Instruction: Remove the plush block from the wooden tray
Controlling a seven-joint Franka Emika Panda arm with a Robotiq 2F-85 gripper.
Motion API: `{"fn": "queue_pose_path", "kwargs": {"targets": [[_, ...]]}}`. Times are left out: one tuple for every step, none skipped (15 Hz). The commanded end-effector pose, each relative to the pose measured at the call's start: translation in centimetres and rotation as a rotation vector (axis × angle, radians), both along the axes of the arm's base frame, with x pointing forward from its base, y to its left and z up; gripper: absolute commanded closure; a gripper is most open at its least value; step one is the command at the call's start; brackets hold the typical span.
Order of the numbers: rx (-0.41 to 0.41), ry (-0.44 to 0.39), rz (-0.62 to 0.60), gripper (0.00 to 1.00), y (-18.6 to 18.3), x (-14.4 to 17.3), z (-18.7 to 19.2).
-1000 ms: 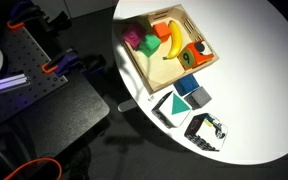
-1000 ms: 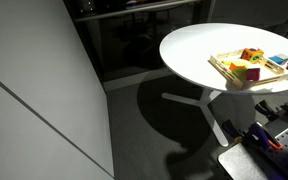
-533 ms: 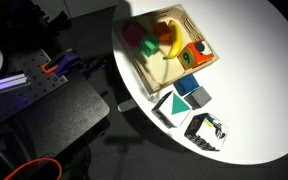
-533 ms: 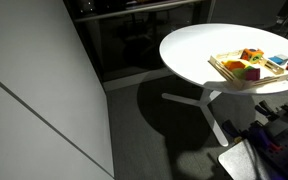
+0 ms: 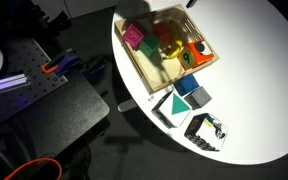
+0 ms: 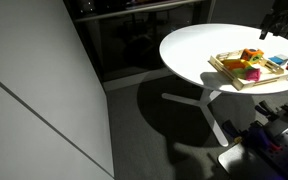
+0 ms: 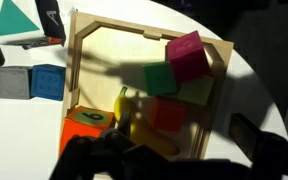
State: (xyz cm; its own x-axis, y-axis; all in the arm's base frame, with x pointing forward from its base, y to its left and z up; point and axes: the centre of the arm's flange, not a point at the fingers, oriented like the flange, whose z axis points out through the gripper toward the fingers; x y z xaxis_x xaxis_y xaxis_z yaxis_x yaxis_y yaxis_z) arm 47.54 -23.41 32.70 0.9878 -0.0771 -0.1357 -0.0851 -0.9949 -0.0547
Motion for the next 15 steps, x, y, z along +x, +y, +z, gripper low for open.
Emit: {"fn": "queue_pose_path", "kwargs": {"targets": [[-0.077,0.011,-0.046,0.0,-2.4,2.1,-1.2],[-0.094,0.016,-0.055,0.0,-3.0,2.2,-1.6],[-0.113,0.022,-0.064,0.0,-3.8,2.3,-2.1],[-0.128,0.026,-0.074,0.0,-4.4,2.3,-2.6],[-0.144,0.025,-0.081,0.0,-5.0,2.4,-3.1],[-0.159,0.026,-0.088,0.0,-5.6,2.4,-3.6],[-0.17,0.025,-0.094,0.0,-6.1,2.5,-4.1],[-0.173,0.02,-0.098,0.0,-6.5,2.5,-4.4],[-0.171,0.013,-0.102,0.0,-6.9,2.5,-4.7],[-0.15,0.003,-0.099,0.0,-7.1,2.3,-4.7],[-0.149,0.02,-0.09,0.0,-6.2,1.6,-4.9],[-0.149,0.02,-0.093,0.0,-6.4,1.6,-5.1],[-0.15,0.02,-0.095,0.0,-6.6,1.5,-5.2],[-0.15,0.019,-0.096,0.0,-6.6,1.6,-5.2],[-0.15,0.018,-0.095,0.0,-6.6,1.6,-5.1]]}}
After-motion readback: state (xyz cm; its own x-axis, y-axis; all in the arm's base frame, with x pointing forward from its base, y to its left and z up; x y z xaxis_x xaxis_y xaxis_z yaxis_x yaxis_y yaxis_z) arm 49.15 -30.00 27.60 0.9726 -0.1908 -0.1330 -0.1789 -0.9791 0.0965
